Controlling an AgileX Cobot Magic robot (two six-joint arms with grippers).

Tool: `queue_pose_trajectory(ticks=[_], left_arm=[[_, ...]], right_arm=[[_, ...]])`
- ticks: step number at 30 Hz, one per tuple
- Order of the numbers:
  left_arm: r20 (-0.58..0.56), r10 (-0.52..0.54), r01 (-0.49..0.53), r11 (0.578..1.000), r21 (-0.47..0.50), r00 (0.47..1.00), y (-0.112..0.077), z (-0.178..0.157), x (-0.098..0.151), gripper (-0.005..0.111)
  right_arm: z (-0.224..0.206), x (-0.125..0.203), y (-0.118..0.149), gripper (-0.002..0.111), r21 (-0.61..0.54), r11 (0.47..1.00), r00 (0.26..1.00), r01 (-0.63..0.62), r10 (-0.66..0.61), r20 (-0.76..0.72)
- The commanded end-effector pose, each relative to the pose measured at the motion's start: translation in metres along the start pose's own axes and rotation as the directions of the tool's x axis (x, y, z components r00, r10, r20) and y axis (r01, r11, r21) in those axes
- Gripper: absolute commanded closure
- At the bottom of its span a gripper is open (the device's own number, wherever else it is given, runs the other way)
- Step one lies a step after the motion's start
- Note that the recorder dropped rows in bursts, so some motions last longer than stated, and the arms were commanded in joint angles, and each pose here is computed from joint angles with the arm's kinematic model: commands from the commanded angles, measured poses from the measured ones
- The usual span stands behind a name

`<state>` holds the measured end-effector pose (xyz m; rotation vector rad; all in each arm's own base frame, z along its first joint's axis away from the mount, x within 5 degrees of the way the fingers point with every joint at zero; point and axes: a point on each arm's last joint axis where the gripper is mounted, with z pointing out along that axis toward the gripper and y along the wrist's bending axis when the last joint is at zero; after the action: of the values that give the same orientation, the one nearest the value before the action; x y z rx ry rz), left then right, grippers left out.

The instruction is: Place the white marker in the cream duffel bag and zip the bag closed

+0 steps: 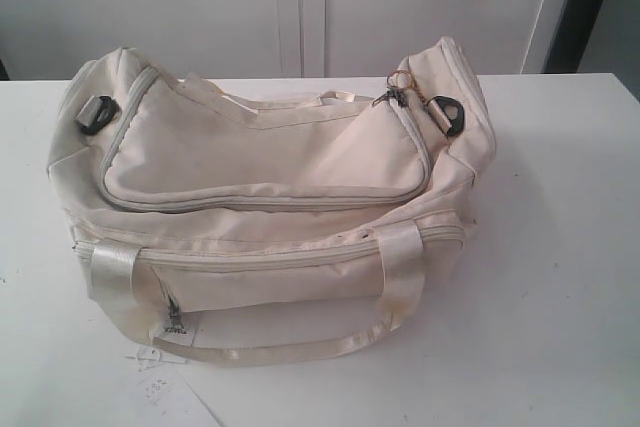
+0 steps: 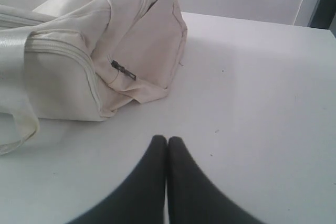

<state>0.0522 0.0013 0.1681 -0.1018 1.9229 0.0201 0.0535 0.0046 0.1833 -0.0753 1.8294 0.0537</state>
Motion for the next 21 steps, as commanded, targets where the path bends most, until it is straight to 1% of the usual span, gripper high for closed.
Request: queue_pose_trajectory(ticks=[1,6,21], left_arm=[[0.005,-0.004,0.004,1.0,-0.001,1.0,0.0001,0.0002,0.0007,0.107],[0.005,-0.004,0.004,1.0,-0.001,1.0,0.0001,0.0002,0.0007,0.107],[0.005,-0.002,0.002,1.0,-0.001,1.0,0.0001,0.0002,0.0007,0.107]], right_arm=[[0.0001,0.0017,0.0002,0.108,-0.003,1.0,1.0,0.003,-0.003,-0.003],[0.0001,0.0017,0.0002,0.108,-0.003,1.0,1.0,0.003,-0.003,-0.003],[-0.0001,0.0017,-0.0047,0.108,0.085,0.996,1.0,-0.023,0.023,-0.002]])
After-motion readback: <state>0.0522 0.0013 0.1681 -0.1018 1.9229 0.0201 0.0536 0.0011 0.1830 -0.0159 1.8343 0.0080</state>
